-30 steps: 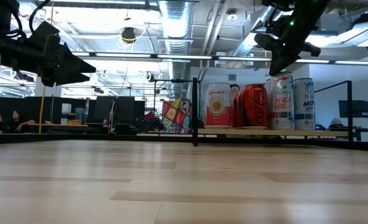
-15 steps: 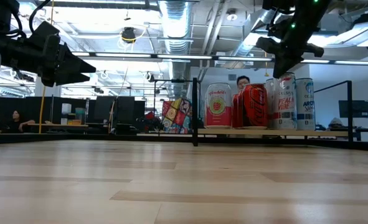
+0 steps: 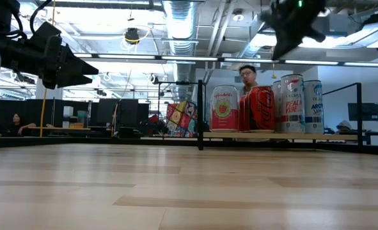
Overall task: Place canned beverage on shelf
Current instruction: Put the black blue soda can on the shelf
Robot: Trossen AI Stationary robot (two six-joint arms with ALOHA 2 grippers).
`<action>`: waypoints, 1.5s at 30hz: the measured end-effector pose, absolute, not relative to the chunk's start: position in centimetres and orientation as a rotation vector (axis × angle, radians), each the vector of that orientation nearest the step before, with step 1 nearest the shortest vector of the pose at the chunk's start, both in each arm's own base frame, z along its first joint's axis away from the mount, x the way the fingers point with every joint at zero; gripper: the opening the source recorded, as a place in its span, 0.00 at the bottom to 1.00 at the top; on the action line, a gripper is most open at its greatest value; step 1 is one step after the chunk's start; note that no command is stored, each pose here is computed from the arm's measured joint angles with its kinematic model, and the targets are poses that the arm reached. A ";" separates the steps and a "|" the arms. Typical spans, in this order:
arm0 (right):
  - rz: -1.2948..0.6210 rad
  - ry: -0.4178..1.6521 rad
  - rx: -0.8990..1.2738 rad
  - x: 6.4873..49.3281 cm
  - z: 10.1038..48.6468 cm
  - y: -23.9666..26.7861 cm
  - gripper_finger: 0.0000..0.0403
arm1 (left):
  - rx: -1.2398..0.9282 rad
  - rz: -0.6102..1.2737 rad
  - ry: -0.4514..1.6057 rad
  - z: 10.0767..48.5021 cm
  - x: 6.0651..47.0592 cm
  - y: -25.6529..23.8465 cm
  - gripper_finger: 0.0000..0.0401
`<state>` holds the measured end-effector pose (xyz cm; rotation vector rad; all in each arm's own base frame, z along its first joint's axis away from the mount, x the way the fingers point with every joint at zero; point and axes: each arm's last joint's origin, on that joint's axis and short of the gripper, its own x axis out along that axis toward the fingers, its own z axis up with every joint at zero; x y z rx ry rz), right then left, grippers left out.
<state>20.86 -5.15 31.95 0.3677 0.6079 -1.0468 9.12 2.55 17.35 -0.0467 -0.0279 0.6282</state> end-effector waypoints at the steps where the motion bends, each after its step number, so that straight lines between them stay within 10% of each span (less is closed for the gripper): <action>1: -1.022 0.585 0.367 21.1 32.6 -4.7 0.04 | -0.047 0.628 -0.028 17.4 9.1 2.6 0.90; 22: -0.269 0.145 0.133 35.9 30.1 14.4 0.06 | -0.047 0.628 -0.028 17.4 9.1 2.6 0.90; 35: -0.041 0.073 -0.096 49.1 26.9 16.2 0.06 | -0.047 0.628 -0.028 17.4 9.1 2.6 0.90; 45: -0.044 0.164 -0.088 51.0 26.2 14.4 0.06 | -0.047 0.628 -0.029 17.4 9.1 2.6 0.90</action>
